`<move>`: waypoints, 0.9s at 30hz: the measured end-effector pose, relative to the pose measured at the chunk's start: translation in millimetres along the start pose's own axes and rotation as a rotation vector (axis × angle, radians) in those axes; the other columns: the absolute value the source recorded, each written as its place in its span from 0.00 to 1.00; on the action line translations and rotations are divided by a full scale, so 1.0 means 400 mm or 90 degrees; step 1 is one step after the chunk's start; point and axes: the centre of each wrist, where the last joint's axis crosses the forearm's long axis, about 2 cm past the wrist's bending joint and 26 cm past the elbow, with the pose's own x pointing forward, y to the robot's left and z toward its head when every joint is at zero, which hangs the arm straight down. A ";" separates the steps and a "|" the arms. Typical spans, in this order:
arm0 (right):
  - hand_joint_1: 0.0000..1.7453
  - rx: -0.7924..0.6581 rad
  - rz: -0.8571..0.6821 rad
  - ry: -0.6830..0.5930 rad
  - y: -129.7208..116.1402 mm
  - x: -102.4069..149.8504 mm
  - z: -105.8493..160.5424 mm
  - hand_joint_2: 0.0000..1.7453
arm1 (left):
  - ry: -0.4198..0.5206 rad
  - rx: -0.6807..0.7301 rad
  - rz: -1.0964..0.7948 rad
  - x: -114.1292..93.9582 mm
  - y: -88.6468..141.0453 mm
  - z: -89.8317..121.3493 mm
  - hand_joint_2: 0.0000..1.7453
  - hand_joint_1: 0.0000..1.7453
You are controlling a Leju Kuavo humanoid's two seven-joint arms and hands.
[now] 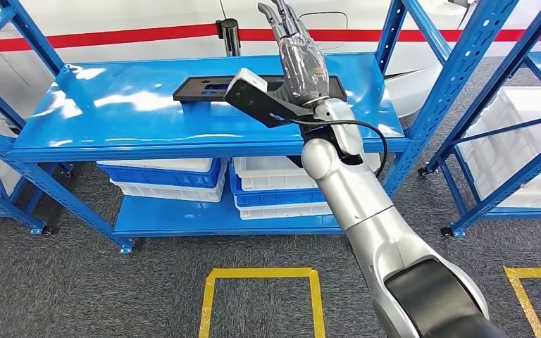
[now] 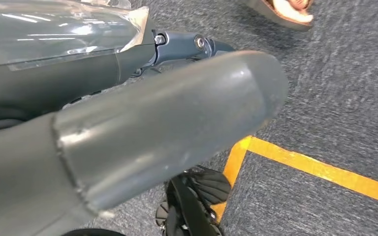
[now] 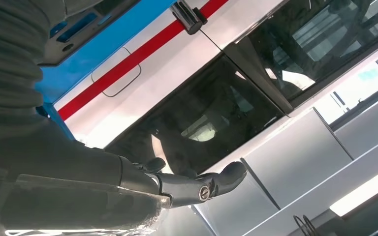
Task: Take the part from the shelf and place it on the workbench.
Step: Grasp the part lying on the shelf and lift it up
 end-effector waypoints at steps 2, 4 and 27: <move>0.00 0.001 -0.002 0.001 0.002 -0.001 0.001 1.00 | 0.001 0.001 0.001 -0.002 0.001 0.001 0.00 0.00; 0.00 0.001 -0.004 -0.001 0.002 -0.001 -0.001 1.00 | 0.000 0.001 0.001 0.000 0.001 0.000 0.00 0.00; 0.00 -0.001 -0.002 0.004 0.001 -0.012 -0.002 1.00 | 0.002 -0.001 0.004 -0.001 -0.005 0.002 0.00 0.00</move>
